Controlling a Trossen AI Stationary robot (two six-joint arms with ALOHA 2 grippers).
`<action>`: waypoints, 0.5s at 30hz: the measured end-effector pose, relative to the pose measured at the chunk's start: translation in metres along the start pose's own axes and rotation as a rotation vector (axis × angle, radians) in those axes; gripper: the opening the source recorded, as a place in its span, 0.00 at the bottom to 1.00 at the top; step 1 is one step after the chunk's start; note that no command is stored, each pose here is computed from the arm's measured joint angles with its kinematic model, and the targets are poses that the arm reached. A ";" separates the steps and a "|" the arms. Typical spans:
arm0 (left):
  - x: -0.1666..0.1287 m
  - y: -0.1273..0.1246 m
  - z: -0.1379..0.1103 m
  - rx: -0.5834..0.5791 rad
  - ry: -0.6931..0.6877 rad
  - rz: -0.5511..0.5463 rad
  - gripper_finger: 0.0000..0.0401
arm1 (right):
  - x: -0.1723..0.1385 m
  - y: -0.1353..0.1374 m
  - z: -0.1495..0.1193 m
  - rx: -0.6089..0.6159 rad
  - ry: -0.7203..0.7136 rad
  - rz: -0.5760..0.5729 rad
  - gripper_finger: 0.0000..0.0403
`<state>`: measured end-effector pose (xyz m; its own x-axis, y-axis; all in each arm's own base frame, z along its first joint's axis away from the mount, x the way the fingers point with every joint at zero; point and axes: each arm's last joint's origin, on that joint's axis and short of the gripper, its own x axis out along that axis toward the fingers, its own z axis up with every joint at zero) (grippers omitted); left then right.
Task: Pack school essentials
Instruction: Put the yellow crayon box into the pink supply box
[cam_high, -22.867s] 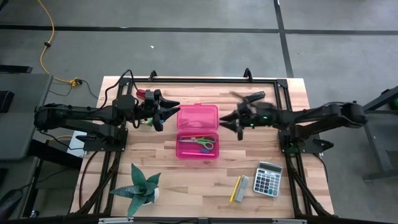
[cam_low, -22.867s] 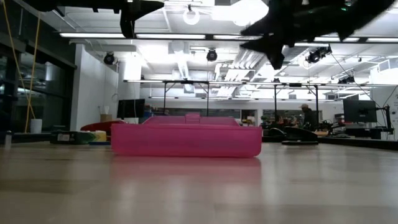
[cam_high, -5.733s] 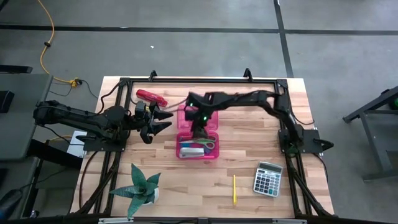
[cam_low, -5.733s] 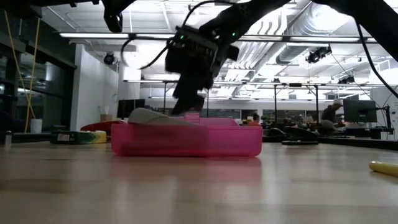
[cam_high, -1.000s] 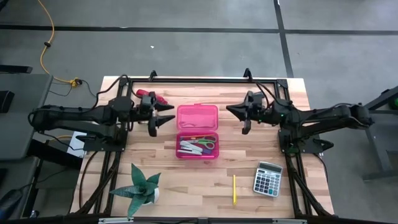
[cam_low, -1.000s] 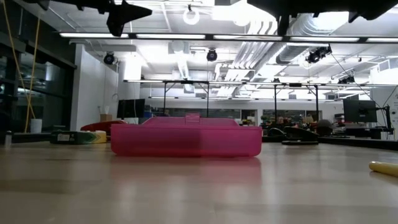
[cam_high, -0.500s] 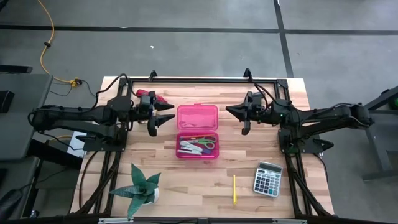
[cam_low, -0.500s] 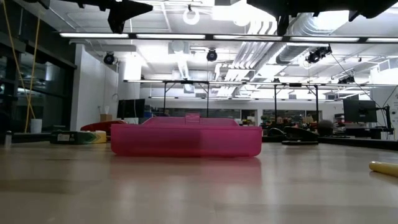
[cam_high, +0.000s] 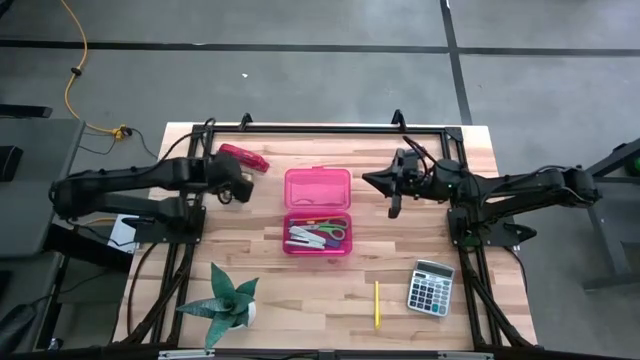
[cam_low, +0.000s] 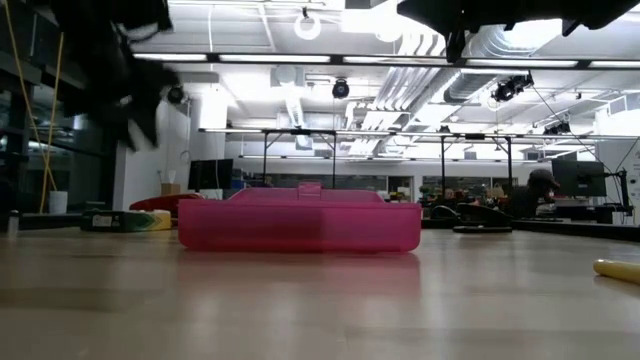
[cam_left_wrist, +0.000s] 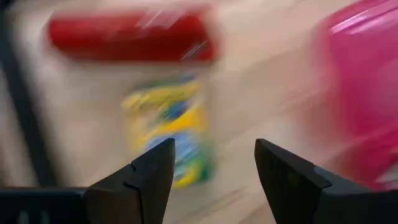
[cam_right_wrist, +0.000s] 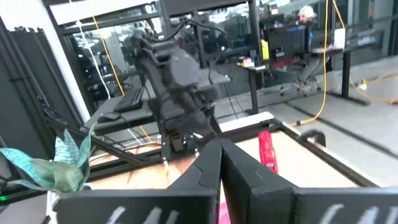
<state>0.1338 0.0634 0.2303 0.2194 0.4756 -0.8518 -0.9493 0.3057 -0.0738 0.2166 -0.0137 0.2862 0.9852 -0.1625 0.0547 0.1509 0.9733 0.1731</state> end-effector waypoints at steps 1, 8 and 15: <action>0.005 0.004 -0.001 -0.009 0.047 0.050 0.52 | 0.000 0.000 -0.001 0.012 0.008 -0.002 0.00; 0.046 0.009 0.019 -0.039 0.194 0.119 0.52 | 0.000 -0.001 -0.006 0.054 0.064 -0.013 0.00; 0.079 0.023 0.029 -0.107 0.308 0.221 0.52 | 0.000 -0.001 -0.006 0.060 0.065 -0.014 0.00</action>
<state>0.1356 0.1324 0.1760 -0.0555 0.2455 -0.9678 -0.9878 0.1277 0.0890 0.2167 -0.0137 0.2798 0.9866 -0.1629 -0.0116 0.1611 0.9593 0.2317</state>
